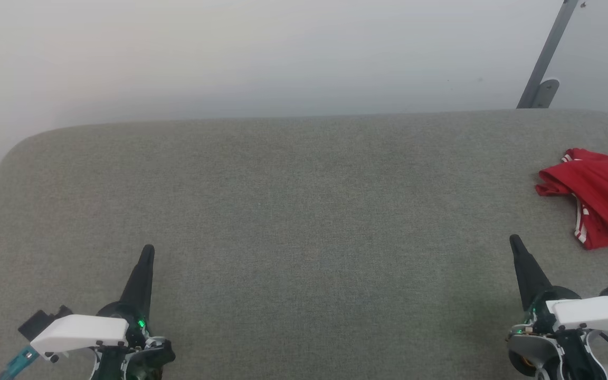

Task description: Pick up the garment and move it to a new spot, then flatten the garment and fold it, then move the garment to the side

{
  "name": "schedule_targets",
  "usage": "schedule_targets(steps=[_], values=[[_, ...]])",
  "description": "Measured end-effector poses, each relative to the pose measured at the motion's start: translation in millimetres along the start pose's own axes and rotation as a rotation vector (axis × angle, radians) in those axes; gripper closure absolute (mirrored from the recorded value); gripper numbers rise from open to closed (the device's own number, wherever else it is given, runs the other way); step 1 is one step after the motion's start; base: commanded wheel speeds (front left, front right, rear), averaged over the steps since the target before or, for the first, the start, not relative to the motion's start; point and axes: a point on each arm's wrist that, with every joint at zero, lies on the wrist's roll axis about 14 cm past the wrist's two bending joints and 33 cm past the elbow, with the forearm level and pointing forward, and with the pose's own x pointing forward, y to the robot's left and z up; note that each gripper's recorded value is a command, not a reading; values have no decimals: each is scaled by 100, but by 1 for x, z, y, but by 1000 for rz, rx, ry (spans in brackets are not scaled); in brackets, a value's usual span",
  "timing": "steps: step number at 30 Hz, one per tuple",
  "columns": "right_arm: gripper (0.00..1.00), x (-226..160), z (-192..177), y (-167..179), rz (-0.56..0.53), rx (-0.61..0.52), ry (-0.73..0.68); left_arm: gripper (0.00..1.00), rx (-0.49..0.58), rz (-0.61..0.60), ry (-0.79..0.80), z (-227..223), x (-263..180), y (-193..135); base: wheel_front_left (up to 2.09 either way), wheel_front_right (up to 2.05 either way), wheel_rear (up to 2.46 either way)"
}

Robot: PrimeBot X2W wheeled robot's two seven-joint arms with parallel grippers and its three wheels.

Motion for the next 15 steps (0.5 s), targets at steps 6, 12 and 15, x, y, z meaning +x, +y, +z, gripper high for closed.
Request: schedule_targets(steps=[6,12,15], values=[[100,2,-1,4,14,40,2,100,-29,-13,9,-2,2,-4,0,0,0],[100,2,-2,6,23,72,5,100,-63,-22,15,-4,3,-7,0,0,0],[100,2,-2,7,24,72,5,100,-63,-22,15,-4,3,-7,0,0,0]])
